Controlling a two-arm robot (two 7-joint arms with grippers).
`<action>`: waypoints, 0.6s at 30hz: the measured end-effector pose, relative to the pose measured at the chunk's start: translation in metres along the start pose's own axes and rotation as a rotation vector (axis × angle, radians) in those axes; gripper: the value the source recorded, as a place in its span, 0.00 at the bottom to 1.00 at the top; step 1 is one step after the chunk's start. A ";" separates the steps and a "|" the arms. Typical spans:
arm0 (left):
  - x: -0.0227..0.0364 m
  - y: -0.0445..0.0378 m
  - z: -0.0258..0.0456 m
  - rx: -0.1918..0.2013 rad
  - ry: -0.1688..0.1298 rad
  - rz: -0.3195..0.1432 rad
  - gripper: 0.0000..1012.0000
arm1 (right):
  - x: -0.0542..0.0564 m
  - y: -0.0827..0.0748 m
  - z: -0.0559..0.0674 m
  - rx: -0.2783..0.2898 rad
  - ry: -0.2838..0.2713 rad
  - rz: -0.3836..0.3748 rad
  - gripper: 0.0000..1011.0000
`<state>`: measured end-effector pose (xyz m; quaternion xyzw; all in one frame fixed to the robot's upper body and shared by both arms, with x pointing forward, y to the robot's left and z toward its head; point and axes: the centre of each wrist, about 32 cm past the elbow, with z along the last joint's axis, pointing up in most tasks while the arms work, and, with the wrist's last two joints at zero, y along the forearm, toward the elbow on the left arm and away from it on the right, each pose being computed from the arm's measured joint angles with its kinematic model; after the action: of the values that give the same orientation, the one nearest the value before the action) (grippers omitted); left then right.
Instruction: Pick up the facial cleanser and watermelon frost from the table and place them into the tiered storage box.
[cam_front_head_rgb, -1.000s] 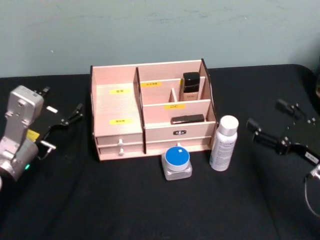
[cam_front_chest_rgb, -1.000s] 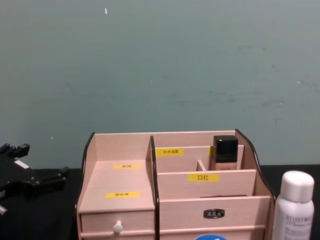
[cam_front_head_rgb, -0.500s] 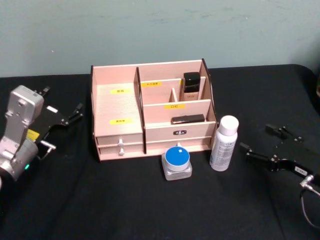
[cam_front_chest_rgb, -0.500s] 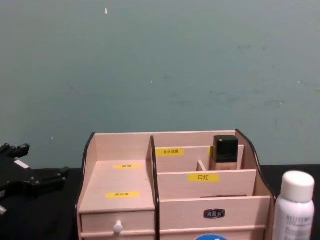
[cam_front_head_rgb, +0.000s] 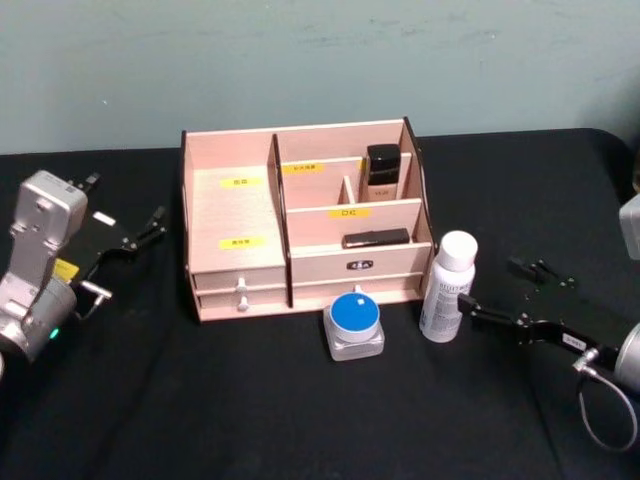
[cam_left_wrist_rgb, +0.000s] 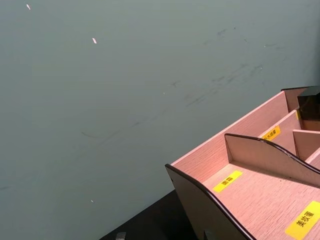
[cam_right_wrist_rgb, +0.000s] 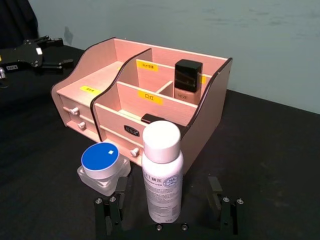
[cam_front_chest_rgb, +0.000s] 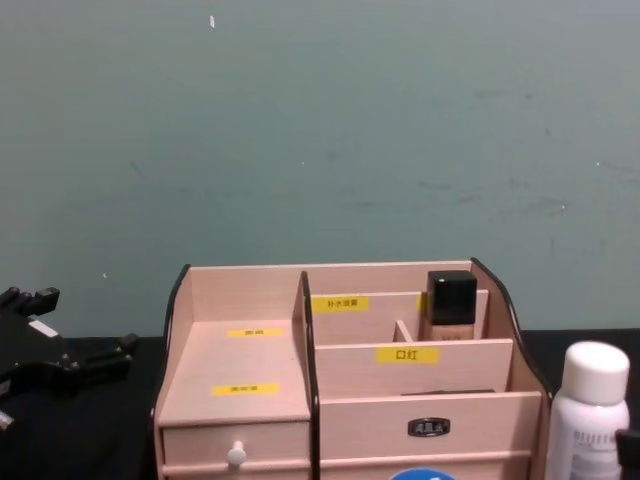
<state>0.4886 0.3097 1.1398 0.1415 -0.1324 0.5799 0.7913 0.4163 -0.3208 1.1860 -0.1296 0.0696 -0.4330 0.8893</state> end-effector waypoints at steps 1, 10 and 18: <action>0.0000 0.0000 0.0000 0.000 0.000 0.000 1.00 | 0.000 0.002 -0.001 -0.003 0.000 0.003 0.99; 0.0000 0.0000 0.0000 0.000 0.000 0.000 1.00 | -0.001 0.016 -0.002 0.000 -0.017 0.023 0.99; 0.0000 0.0000 0.0000 0.000 0.000 0.000 1.00 | -0.003 0.026 -0.003 0.006 -0.046 0.025 0.99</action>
<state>0.4886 0.3097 1.1397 0.1415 -0.1324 0.5799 0.7913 0.4331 -0.3039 1.1760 -0.1360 0.0494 -0.4189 0.8964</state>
